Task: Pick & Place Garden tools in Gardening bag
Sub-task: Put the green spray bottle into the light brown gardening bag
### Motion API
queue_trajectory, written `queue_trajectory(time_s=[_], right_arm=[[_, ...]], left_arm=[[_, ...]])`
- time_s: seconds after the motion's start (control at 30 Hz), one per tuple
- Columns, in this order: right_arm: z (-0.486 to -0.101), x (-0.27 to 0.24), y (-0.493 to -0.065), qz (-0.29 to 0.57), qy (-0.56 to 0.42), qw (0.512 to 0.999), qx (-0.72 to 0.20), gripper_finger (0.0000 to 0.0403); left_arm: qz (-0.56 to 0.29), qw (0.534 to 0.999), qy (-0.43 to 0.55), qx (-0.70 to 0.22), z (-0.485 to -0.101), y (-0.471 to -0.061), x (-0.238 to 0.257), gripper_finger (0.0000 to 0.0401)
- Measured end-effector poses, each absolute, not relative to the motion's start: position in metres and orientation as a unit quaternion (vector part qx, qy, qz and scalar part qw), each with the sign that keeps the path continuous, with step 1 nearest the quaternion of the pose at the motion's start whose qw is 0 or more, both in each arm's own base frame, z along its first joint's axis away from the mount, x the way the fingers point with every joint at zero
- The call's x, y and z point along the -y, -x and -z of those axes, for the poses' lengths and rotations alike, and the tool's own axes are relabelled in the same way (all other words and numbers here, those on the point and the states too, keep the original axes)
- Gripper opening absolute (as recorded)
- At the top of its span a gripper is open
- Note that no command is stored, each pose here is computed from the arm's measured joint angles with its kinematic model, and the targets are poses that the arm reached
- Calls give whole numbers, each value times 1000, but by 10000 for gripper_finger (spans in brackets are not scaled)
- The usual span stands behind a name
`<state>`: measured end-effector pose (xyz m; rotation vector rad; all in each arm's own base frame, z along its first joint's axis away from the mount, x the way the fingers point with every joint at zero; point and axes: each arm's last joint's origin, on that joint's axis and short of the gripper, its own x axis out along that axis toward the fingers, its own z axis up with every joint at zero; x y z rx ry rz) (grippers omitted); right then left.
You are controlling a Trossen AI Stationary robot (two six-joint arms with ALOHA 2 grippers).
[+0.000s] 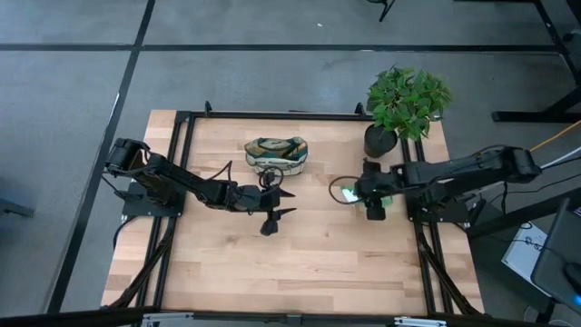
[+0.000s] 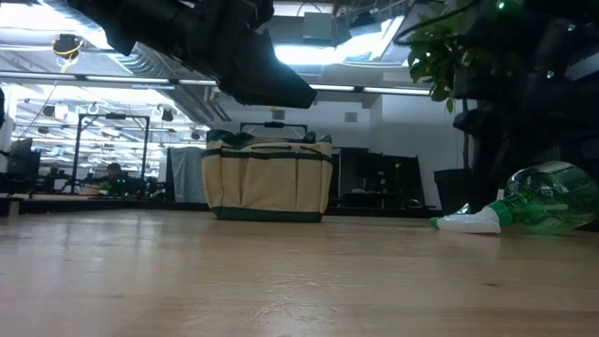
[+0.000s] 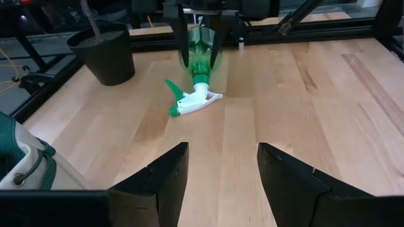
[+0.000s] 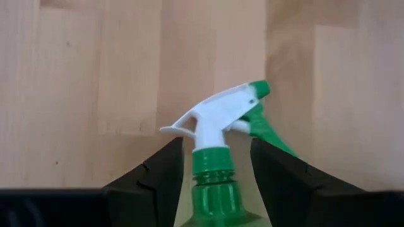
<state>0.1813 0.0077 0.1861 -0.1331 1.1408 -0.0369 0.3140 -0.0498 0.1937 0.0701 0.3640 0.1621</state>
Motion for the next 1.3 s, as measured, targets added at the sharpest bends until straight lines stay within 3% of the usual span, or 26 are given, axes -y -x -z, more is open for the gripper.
queue_trajectory(time_s=[0.37,1.3], right_arm=[[-164,-9,-192,17,48,803,-593,185],[-158,-8,-190,16,50,785,-618,186]], left_arm=[[-64,976,-33,-206,-189,-312,50,186],[-50,972,-34,-225,-186,-311,51,187]])
